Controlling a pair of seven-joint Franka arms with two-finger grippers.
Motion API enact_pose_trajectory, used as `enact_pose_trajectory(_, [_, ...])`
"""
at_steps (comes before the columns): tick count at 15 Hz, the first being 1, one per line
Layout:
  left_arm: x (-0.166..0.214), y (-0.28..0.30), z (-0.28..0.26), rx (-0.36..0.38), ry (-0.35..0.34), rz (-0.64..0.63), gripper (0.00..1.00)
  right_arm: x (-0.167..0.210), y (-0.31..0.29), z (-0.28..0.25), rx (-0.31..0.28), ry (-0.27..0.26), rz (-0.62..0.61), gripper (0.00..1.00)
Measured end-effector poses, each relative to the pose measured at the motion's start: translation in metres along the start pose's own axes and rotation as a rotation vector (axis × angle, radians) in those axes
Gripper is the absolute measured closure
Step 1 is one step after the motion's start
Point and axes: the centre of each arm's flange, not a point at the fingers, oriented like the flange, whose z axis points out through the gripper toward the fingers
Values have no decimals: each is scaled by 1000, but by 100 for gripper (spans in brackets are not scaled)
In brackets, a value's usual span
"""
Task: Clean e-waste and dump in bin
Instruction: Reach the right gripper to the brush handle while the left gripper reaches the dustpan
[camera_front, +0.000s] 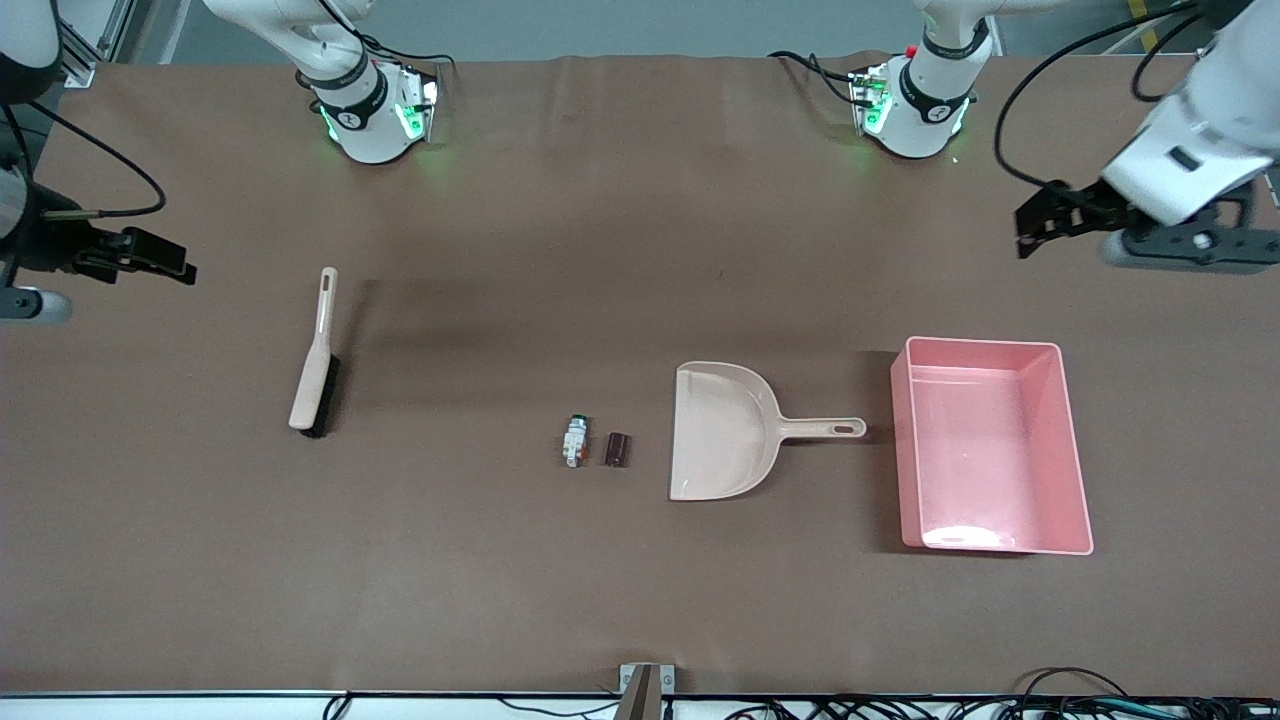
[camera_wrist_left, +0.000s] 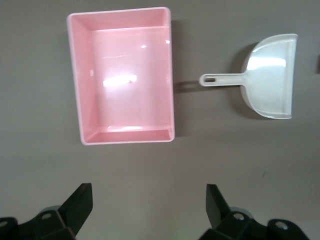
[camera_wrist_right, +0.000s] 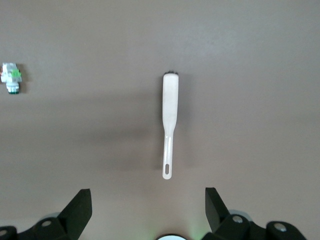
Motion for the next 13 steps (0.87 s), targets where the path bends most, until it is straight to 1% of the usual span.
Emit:
enact_pose_trajectory(2, [11, 37, 18, -9, -1, 68, 0, -5, -2, 18, 0, -13, -4, 0])
enact_pose_trajectory(4, [19, 75, 40, -22, -3, 136, 0, -11, 0, 49, 5, -5, 1, 0])
enact_pose_trajectory(6, [24, 113, 63, -39, 20, 201, 0, -21, -9, 85, 10, -4, -16, 0])
enact_pose_trajectory(8, [22, 140, 89, -53, 46, 255, 0, -31, -37, 113, 2, 6, -68, 0])
enact_pose_trajectory(10, [20, 151, 113, -58, 51, 340, 0, -35, -52, 138, -4, 24, -95, 0])
enact_pose_trajectory(13, [28, 150, 145, -72, 39, 522, 1, -37, -45, 177, -4, 45, -83, 0])
